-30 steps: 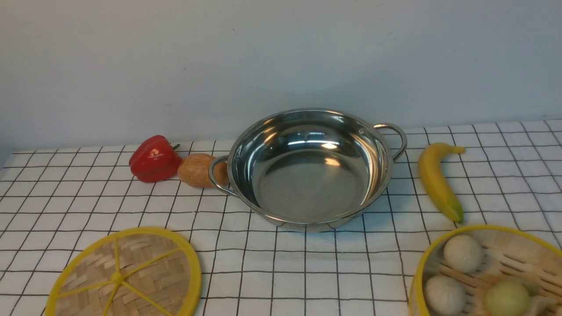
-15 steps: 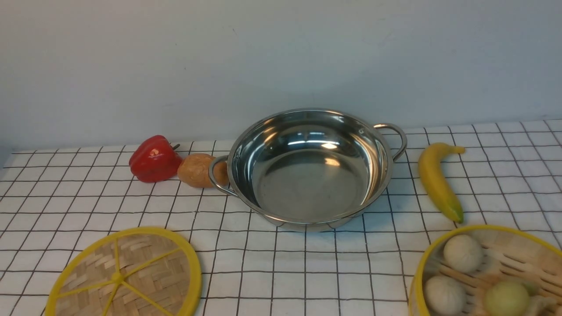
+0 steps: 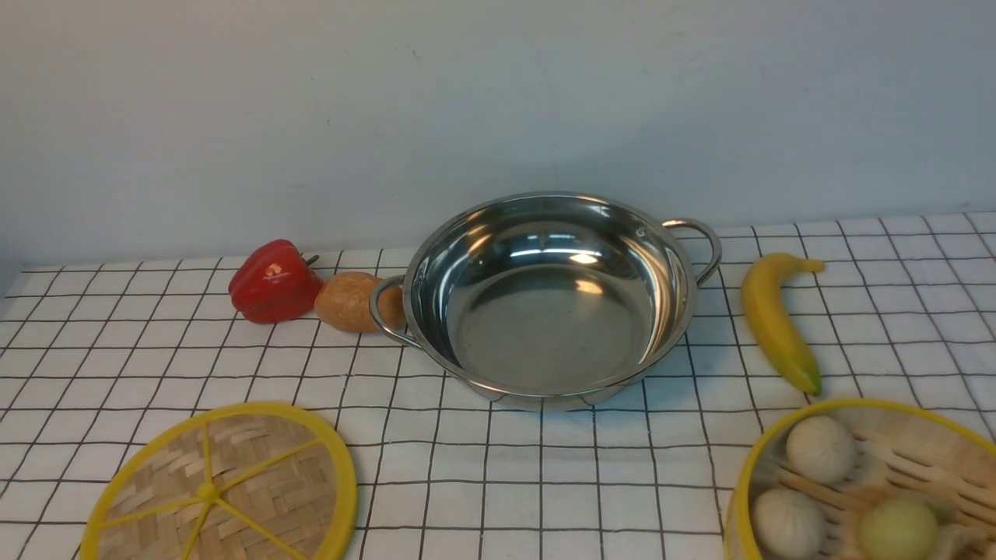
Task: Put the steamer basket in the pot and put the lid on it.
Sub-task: Use the right arm to lift the steamer closest to it
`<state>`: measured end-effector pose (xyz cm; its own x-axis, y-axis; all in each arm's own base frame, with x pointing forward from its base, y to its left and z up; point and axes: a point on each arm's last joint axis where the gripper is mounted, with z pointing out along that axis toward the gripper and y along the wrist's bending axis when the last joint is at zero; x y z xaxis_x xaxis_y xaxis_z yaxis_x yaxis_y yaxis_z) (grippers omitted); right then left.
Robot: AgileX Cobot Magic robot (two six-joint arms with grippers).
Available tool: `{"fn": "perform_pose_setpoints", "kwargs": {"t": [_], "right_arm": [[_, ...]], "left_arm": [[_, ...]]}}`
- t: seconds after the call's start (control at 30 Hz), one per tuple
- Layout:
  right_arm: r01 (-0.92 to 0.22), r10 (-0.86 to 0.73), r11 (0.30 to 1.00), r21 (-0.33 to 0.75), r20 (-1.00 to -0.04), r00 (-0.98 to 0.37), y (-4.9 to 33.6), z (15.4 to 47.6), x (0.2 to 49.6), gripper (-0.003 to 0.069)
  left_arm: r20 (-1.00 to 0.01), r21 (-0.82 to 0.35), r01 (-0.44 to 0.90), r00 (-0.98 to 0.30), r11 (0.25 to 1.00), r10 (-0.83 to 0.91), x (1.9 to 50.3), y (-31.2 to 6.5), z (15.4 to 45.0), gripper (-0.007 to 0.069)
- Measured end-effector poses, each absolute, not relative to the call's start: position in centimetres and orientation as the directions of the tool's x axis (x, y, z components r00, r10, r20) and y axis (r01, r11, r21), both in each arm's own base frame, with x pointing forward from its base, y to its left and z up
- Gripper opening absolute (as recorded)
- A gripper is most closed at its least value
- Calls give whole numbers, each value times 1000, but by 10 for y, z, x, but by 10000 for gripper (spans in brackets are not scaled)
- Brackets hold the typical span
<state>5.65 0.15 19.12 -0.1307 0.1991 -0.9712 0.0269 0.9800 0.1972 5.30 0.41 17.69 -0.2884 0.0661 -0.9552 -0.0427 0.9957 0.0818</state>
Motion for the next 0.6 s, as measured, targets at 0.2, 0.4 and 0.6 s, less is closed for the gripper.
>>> {"fn": "perform_pose_setpoints", "kwargs": {"t": [0.2,0.4,0.6], "right_arm": [[0,262,965,262,-964,-36,3,223,52,242],[-53,211,975,217,-973,-96,9,302,37,242],[-75,151,981,179,-945,-290,13,341,35,242]], "left_arm": [[-955,82,-43,-288,996,66,53,4,177,243],[-955,82,-43,-288,996,66,53,4,177,243],[-955,82,-43,-288,996,66,53,4,177,243]]}}
